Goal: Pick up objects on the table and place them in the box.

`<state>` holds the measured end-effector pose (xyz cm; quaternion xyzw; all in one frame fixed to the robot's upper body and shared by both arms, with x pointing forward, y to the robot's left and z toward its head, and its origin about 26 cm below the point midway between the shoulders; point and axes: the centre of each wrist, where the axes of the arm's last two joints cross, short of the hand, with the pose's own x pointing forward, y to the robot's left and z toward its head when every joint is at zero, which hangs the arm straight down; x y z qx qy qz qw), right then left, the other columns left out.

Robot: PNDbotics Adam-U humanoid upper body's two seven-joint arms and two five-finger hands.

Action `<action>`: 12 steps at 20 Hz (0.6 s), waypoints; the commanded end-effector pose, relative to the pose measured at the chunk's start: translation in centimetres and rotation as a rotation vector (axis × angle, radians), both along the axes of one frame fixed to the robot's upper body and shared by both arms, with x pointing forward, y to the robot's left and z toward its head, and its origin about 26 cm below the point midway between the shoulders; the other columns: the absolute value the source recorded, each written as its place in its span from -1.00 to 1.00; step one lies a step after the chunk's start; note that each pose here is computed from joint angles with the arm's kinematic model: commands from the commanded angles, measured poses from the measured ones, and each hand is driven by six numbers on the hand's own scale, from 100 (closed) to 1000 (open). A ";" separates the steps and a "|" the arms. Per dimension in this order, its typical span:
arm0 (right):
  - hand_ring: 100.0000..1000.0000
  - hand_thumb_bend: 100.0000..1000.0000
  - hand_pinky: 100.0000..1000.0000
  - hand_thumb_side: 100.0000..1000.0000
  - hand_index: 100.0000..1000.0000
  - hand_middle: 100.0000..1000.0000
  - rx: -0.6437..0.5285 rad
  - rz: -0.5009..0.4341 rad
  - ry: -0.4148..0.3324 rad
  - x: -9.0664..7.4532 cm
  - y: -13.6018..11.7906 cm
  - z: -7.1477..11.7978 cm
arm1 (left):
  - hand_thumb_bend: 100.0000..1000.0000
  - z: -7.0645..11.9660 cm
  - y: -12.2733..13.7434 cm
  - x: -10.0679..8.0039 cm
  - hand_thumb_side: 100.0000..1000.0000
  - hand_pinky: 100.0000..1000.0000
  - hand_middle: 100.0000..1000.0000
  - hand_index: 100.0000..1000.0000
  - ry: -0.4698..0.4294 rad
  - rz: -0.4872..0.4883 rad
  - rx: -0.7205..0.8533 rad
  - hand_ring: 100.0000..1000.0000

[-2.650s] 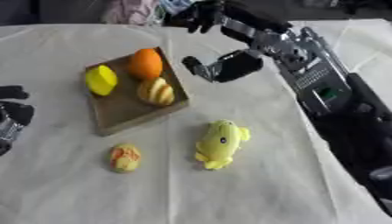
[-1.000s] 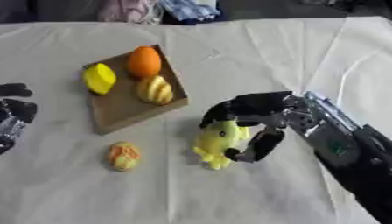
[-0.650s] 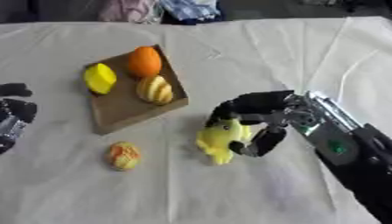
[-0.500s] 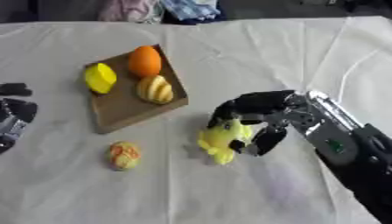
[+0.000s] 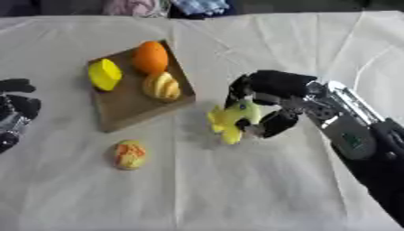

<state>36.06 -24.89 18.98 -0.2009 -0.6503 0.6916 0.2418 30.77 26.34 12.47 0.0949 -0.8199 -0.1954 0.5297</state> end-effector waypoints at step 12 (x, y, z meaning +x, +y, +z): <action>0.15 -1.00 0.31 -1.00 -0.10 -0.21 0.053 0.056 0.040 7.1 8.1 4.1 | -0.24 1.3 -0.2 0.0 -0.18 0.27 0.28 0.51 -0.048 -0.017 0.002 0.17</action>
